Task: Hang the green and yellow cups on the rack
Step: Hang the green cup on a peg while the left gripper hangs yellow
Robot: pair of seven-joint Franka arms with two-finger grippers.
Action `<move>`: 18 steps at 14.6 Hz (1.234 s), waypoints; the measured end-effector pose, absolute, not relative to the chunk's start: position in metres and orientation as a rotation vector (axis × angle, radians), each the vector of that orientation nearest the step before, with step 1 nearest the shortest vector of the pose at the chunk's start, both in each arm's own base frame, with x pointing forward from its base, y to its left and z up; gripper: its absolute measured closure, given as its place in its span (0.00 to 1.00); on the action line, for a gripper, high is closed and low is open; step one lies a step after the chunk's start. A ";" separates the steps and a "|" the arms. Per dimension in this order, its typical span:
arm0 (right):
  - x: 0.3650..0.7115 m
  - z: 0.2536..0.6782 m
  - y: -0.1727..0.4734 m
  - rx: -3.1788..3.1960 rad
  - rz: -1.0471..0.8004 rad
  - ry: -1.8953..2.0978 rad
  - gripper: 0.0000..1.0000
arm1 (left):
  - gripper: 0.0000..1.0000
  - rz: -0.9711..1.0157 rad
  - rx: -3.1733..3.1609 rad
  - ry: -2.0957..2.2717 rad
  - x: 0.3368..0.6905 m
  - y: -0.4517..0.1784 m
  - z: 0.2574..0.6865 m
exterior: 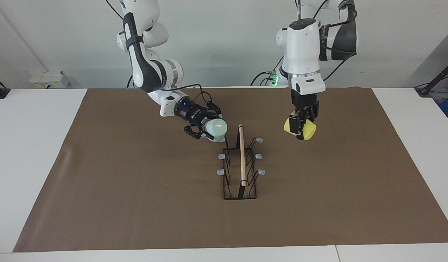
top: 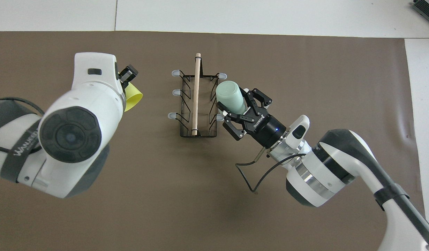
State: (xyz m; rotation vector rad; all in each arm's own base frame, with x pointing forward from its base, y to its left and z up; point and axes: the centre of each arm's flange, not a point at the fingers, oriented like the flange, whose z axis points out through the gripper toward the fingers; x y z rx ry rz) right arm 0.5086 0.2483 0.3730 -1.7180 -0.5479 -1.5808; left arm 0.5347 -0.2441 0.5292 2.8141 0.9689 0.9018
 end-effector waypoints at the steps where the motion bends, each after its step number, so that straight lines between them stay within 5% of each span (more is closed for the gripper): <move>1: 0.505 0.369 0.253 -1.737 -1.563 -0.557 0.31 | 0.34 0.960 2.812 0.929 0.525 -0.252 0.522; 11: 0.496 0.335 0.274 -1.748 -1.494 -0.589 0.31 | 0.34 1.511 2.657 0.837 0.469 -0.303 0.457; 18: 0.498 0.336 0.275 -1.728 -1.551 -0.657 0.31 | 0.34 1.629 2.664 0.708 0.460 -0.321 0.434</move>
